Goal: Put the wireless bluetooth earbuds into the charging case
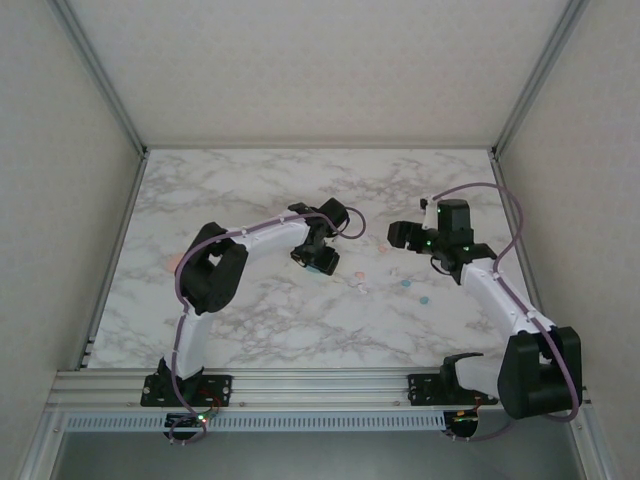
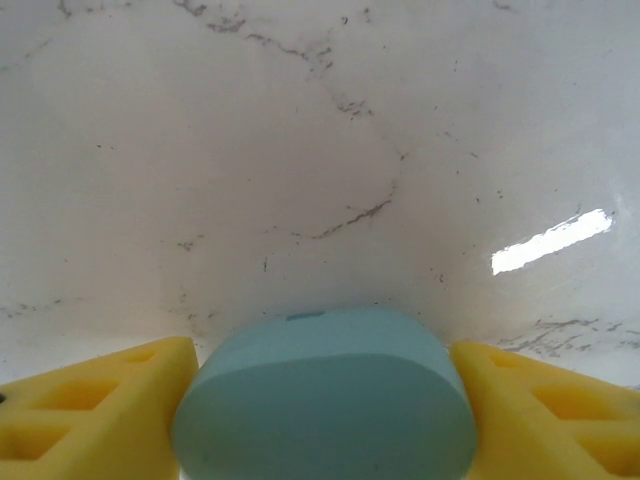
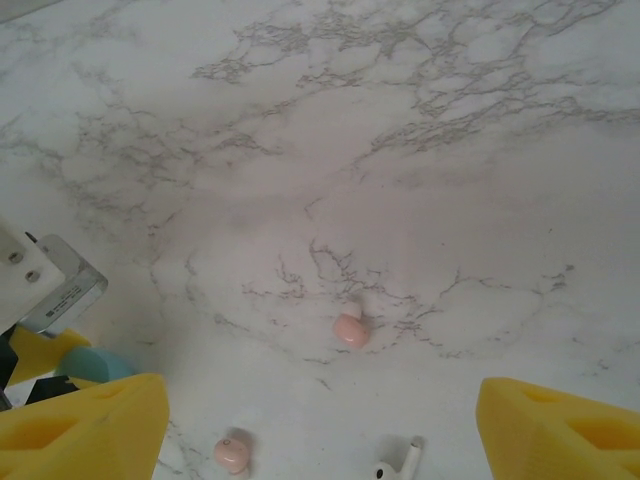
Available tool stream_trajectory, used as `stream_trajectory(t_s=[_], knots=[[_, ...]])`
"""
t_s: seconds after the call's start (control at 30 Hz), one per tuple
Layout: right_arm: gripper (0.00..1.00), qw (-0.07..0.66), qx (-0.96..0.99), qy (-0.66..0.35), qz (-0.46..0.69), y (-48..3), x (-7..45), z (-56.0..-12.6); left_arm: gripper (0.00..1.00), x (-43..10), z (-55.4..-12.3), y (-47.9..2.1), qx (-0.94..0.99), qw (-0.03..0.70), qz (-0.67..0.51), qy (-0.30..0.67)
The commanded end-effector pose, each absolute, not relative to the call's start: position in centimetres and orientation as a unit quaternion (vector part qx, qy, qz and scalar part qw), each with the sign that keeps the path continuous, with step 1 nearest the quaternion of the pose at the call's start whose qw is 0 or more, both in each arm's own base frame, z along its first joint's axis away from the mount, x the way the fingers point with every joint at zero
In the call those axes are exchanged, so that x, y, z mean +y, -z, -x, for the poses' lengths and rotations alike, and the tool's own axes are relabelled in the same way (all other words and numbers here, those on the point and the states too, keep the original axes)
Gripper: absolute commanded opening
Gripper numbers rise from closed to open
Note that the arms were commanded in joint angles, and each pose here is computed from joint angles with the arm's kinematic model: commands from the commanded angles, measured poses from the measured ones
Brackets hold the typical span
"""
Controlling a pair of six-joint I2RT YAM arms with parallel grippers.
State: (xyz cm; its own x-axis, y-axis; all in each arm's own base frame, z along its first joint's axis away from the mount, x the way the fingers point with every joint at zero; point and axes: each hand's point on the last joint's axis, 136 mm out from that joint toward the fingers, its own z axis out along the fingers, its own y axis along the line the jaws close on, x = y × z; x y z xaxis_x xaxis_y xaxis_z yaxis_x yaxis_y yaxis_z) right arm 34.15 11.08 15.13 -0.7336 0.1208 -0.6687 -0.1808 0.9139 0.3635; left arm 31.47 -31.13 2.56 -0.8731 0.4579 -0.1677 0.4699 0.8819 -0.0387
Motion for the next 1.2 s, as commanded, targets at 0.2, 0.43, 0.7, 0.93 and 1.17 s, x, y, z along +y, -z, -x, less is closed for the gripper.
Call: stream_trajectory(t_s=[0.2, 0.43, 0.7, 0.93, 1.17], knots=[[0.81, 0.368, 0.905, -0.204, 0.061, -16.3, 12.2, -35.1, 0.72, -30.9, -31.6, -5.1, 0.964, 0.116, -0.234, 0.045], [0.8, 0.375, 0.891, -0.198, 0.164, -16.2, 15.3, -36.4, 0.86, -28.1, -34.7, -15.3, 0.936, 0.306, -0.152, 0.084], [0.75, 0.33, 0.835, -0.19, 0.398, -12.2, 24.6, -33.7, 1.0, -18.1, -36.1, -23.6, 0.873, 0.467, 0.01, 0.141], [0.72, 0.262, 0.754, -0.161, 0.581, -7.5, 28.4, -29.8, 1.0, -11.9, -35.0, -26.3, 0.811, 0.554, 0.083, 0.166], [0.73, 0.226, 0.727, -0.178, 0.624, -5.7, 30.4, -29.5, 1.0, -11.1, -34.8, -25.3, 0.809, 0.553, 0.087, 0.181]])
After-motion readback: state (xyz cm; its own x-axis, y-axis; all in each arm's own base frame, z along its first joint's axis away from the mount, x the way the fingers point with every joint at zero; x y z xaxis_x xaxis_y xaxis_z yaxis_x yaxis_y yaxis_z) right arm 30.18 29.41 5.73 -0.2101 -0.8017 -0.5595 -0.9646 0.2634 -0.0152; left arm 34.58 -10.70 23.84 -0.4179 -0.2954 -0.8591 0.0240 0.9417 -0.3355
